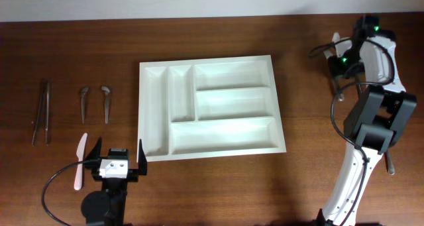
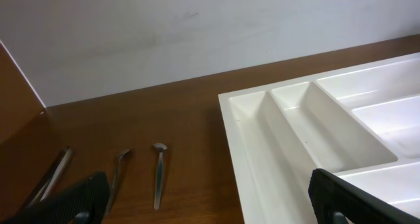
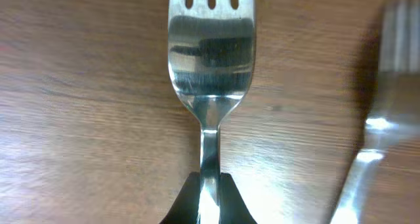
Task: Pack container
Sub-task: 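Carry the fork to the tray's upper-right compartment and release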
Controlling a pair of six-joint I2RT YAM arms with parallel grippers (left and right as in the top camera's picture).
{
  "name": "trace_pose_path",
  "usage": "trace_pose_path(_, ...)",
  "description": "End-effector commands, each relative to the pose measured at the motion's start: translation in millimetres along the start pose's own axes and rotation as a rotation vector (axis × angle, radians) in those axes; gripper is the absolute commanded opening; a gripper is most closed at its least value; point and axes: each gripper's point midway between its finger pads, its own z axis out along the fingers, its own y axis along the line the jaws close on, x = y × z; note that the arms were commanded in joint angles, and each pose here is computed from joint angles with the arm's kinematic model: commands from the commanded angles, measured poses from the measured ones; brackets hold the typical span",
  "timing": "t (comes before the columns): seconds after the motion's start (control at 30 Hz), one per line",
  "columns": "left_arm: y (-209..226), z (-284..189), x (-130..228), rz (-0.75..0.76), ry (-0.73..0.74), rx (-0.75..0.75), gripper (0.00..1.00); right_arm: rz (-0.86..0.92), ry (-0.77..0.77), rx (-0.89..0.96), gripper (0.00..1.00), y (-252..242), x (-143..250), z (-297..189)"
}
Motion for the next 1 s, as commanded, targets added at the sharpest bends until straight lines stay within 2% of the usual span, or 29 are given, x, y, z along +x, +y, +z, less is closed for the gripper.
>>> trace_pose_path(0.0, 2, 0, 2, 0.016, 0.001, -0.012, 0.99, -0.073, -0.081, -0.002, 0.04, 12, -27, -34)
trace_pose_path(0.23, 2, 0, 2, 0.015, 0.001, -0.012, 0.99, -0.287, -0.145, -0.085, 0.04, 87, -53, -79)
trace_pose_path(0.53, 2, 0, 2, 0.015, 0.001, -0.012, 0.99, -0.603, -0.167, -0.150, 0.05, 191, -60, -104)
trace_pose_path(0.97, 2, 0, 2, 0.015, 0.001, -0.012, 0.99, -0.965, -0.028, -0.301, 0.05, 293, -7, -109)
